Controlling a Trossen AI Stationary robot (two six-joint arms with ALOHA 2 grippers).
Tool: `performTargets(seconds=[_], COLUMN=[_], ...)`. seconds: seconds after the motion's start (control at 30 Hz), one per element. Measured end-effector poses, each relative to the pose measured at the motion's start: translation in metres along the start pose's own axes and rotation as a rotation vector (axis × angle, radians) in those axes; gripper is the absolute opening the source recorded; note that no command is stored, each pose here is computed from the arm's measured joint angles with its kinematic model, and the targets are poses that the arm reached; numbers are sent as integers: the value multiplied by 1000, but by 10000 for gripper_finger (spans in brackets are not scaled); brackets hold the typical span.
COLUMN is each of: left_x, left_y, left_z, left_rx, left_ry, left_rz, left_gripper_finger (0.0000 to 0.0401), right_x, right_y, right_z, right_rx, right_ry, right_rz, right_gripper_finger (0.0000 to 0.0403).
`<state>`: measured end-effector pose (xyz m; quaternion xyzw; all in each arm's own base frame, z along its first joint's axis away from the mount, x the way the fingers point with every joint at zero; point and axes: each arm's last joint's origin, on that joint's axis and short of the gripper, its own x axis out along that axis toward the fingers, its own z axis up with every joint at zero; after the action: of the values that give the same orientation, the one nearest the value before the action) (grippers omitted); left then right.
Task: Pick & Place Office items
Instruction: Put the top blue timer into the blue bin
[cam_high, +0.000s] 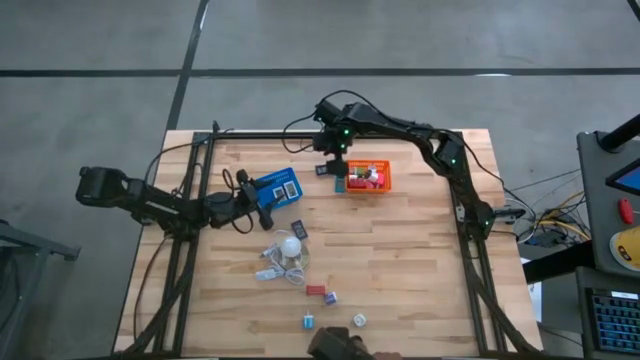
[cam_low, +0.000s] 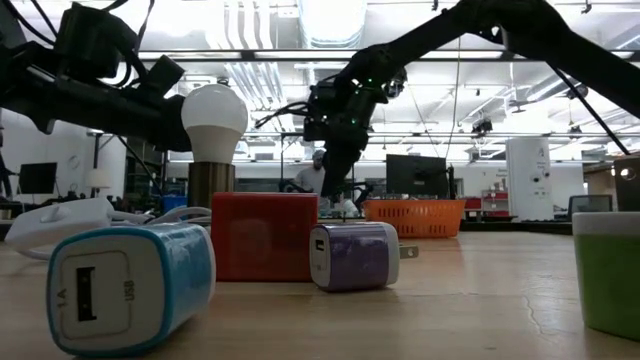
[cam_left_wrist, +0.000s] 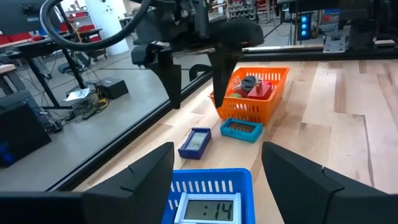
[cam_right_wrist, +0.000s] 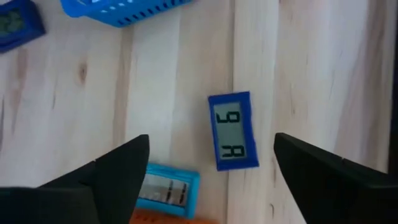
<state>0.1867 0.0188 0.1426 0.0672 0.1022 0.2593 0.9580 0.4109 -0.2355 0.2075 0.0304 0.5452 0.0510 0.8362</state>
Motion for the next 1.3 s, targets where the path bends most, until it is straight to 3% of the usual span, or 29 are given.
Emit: performTargets(seconds=[0.67, 1.3], left_x=[0, 0], left_y=[-1, -1], left_z=[1, 2], left_rx=[-16, -27], left_ry=[-9, -16], left_rz=[-18, -21], left_gripper_finger=[248, 248], right_x=[50, 65], right_y=[-8, 6], right_z=[-11, -10], right_rx=[-22, -50], right_ry=[129, 164], right_rz=[-47, -83], right_gripper_finger=[351, 311])
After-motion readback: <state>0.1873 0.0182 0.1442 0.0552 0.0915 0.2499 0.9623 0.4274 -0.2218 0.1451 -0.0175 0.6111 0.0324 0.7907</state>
